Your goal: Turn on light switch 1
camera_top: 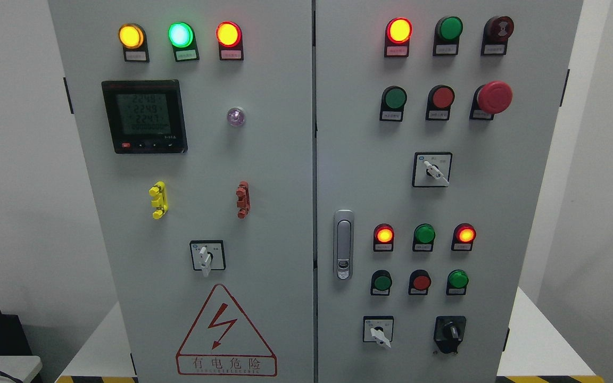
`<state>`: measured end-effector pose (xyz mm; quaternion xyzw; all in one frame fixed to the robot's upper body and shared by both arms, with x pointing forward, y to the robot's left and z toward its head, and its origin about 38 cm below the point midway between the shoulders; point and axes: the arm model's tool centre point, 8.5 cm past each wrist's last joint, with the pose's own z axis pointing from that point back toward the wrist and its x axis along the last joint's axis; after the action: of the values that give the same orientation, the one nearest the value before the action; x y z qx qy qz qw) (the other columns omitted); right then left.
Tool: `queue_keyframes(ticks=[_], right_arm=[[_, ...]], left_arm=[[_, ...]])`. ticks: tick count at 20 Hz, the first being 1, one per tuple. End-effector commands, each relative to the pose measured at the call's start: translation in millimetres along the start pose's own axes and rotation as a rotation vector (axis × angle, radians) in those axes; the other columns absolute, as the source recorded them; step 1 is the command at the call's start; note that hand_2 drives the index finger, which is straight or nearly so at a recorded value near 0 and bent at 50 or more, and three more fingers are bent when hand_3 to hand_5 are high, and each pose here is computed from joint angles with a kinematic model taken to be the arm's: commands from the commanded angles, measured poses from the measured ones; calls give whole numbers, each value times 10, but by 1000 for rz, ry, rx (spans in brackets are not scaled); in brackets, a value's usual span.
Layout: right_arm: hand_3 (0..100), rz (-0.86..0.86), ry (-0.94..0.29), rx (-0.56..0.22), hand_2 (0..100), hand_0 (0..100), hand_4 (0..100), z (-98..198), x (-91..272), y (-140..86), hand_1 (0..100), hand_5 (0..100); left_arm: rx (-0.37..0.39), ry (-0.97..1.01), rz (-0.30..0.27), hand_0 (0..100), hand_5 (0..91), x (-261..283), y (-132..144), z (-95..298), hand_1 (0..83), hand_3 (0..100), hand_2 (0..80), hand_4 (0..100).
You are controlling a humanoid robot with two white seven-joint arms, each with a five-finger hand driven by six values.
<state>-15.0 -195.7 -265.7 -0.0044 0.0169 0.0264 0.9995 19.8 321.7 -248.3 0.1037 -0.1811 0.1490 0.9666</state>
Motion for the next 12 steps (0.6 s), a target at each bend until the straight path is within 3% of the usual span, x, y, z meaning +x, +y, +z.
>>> queue_keyframes(ticks=[1, 4, 8, 12], right_arm=[[0, -18, 1, 2, 0, 120, 0, 0, -1, 2, 389, 0], [0, -18, 1, 2, 0, 120, 0, 0, -1, 2, 389, 0], [0, -17, 1, 2, 0, 120, 0, 0, -1, 2, 389, 0], [0, -18, 1, 2, 0, 120, 0, 0, -1, 2, 389, 0]], left_arm=[[175, -321, 129, 433, 0, 802, 704, 84, 0, 165, 0, 228], [219, -459, 131, 436, 5, 1038, 879, 187, 0, 219, 0, 320], [278, -663, 116, 444, 49, 1423, 1101, 404, 0, 298, 97, 401], [330, -807, 82, 449, 96, 1759, 1344, 634, 0, 344, 138, 447]])
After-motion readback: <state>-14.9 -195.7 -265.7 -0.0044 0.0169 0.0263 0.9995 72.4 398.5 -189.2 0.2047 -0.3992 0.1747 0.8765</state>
